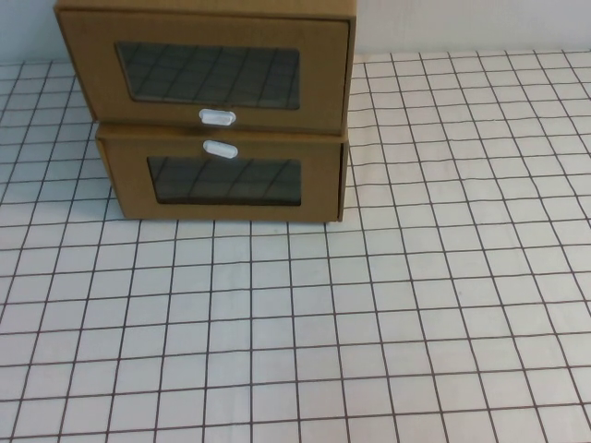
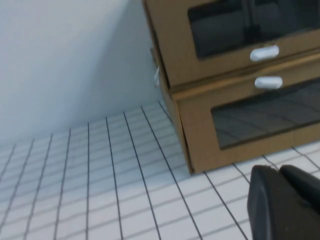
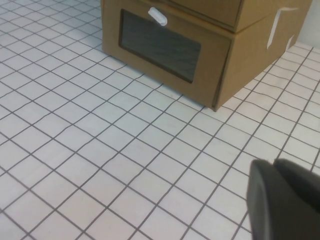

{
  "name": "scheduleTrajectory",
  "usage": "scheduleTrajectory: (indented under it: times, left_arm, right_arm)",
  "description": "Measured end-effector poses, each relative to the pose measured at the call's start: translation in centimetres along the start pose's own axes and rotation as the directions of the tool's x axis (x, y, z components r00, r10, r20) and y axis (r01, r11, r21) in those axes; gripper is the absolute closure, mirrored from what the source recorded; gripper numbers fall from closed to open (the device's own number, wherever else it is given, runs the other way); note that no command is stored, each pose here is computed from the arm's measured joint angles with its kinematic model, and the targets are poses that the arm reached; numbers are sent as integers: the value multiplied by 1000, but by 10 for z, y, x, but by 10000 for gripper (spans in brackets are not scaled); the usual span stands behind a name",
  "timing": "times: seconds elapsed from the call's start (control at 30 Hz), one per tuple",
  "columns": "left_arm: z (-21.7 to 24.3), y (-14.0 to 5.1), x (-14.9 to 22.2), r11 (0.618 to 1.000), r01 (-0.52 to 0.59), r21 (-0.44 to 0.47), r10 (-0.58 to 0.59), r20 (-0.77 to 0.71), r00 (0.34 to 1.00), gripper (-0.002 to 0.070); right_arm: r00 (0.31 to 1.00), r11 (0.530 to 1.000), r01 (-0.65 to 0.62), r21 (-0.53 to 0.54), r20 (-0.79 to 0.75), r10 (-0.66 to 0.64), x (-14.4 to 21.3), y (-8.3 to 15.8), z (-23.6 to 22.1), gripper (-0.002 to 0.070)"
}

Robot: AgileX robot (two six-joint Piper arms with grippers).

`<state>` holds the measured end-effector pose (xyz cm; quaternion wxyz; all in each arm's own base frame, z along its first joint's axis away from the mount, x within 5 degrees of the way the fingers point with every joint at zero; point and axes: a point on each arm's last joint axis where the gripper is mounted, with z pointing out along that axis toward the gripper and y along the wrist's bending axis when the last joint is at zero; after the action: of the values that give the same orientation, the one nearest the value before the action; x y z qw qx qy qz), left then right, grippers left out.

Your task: Close the shoe box

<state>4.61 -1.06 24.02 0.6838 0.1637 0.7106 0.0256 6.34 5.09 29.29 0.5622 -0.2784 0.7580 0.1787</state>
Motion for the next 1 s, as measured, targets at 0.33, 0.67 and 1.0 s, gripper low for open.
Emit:
scheduleTrajectory:
  times: [0.33,0.67,1.0]
  left_arm:
    - [10,-17,67,977,212,1,-206,-241,948,679]
    - [9,-17,68,978,210,1,-203,-250,947,679]
    - [9,-17,68,978,210,1,-203,-250,947,679]
  right_arm:
    - [999,1000,-1,-26,-47,0,5,2,0,689]
    - [998,999,-1,-35,-62,-1,6,3,0,690]
    - [997,999,-2,-43,-78,-2,8,4,-2,690]
